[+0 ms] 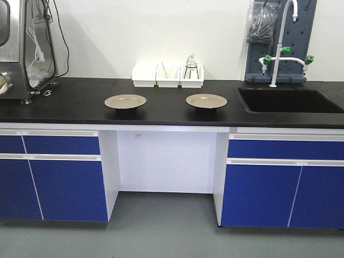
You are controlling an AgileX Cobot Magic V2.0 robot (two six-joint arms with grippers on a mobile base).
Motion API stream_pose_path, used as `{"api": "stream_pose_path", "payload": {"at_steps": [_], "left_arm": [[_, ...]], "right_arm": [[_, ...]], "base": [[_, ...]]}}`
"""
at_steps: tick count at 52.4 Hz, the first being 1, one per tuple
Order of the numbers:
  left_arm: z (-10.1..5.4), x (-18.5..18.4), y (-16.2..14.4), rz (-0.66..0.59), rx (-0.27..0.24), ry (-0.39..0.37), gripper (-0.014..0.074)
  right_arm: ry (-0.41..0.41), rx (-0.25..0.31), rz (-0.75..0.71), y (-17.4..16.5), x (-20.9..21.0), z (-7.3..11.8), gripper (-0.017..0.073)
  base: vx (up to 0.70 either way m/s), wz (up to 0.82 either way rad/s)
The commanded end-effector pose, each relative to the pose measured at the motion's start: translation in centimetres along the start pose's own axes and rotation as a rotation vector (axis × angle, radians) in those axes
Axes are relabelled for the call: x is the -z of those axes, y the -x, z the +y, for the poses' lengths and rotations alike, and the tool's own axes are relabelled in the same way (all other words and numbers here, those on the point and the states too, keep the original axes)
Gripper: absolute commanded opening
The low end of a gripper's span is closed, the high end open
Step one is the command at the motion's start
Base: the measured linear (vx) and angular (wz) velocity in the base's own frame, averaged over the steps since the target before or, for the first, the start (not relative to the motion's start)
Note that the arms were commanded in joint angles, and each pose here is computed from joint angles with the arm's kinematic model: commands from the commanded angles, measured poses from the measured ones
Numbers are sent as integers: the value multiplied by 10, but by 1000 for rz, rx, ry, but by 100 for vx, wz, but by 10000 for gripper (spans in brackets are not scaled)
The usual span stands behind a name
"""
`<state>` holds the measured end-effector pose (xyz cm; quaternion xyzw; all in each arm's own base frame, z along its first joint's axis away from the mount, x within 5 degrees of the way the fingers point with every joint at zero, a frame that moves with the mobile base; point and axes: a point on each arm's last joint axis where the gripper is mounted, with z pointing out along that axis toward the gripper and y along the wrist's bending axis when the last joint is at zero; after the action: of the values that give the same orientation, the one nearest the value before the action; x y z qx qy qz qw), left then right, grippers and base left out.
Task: Arrange circular plates on left workspace
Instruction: 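Drive the base toward the counter with the two tan plates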
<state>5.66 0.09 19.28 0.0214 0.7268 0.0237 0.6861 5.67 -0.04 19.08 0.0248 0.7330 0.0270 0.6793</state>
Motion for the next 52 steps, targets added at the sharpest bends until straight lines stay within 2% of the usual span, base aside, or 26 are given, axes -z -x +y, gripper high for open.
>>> {"api": "stream_pose_path", "payload": {"at_steps": [1, 21, 52], "left_arm": [[-1, 0, 2, -76, 18, -13, 2], [-1, 0, 2, -76, 18, -13, 2], [-1, 0, 2, -76, 18, -13, 2]], "right_arm": [[12, 3, -72, 1, 0, 1, -3], [12, 3, -72, 1, 0, 1, -3], [12, 3, -72, 1, 0, 1, -3]], "base": [[17, 5], [29, -4], [48, 1]]}}
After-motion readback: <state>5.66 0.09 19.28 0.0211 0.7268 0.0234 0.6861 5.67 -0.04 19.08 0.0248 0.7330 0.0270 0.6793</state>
